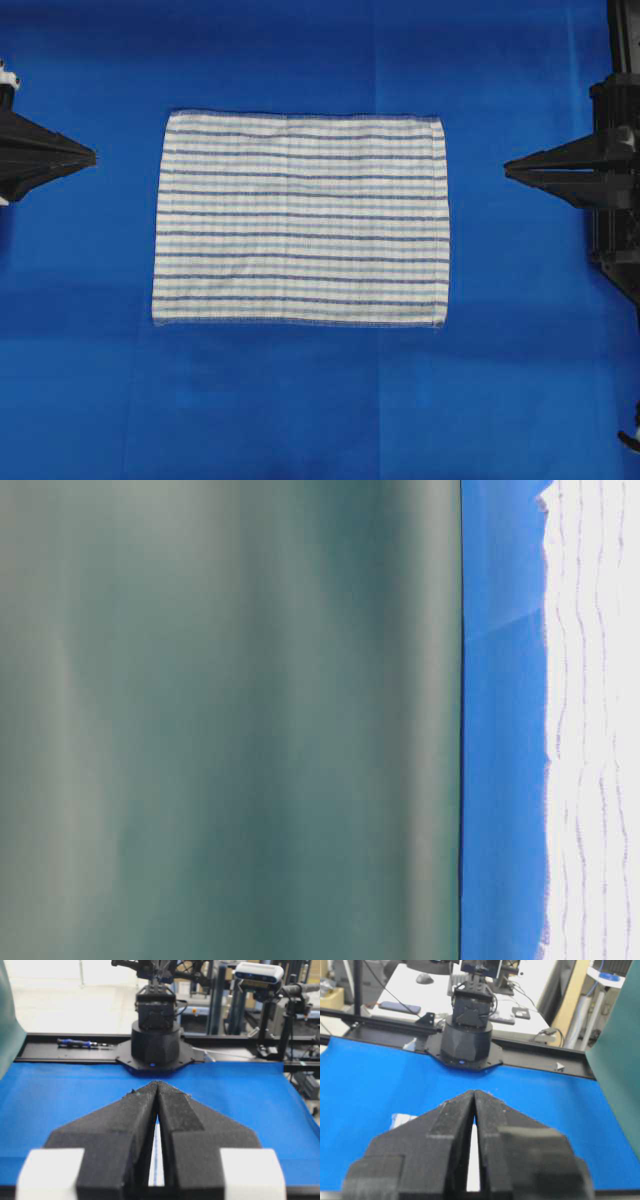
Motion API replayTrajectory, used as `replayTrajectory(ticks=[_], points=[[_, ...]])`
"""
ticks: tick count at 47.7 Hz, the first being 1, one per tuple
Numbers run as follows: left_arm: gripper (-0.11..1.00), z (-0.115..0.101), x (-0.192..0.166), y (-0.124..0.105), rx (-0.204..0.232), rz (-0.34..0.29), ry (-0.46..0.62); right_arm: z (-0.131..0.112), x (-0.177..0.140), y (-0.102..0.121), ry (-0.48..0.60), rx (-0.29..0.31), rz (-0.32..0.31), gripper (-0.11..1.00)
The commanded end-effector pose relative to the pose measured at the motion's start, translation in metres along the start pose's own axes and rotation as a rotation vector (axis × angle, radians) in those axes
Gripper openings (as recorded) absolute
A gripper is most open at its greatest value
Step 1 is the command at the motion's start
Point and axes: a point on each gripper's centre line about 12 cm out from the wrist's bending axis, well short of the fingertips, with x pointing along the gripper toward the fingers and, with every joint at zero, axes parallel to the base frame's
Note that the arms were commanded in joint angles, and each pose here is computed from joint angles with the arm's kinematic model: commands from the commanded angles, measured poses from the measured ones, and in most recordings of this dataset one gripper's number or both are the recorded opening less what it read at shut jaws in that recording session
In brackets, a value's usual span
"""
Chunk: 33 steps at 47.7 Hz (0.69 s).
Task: Fold the blue towel.
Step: 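Move both grippers toward the towel's top corners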
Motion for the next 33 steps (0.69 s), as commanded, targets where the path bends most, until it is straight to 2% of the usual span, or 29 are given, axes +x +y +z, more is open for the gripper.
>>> replayTrajectory(ticks=[1, 7, 24, 33], points=[[0.0, 0.002, 0.004, 0.0, -0.009, 0.001, 0.003, 0.003, 0.003, -0.001, 0.0, 0.001, -0.006, 0.0], [0.0, -0.005, 0.009, 0.006, -0.008, 0.03, 0.038, -0.004, 0.007, -0.01, 0.053, 0.014, -0.051, -0.06], [0.0, -0.049, 0.025, 0.038, 0.008, 0.168, 0.224, -0.047, 0.014, -0.053, 0.249, 0.097, -0.257, -0.06], [0.01, -0.076, 0.03, 0.056, -0.004, 0.236, 0.332, -0.076, 0.019, -0.073, 0.359, 0.125, -0.341, 0.03]])
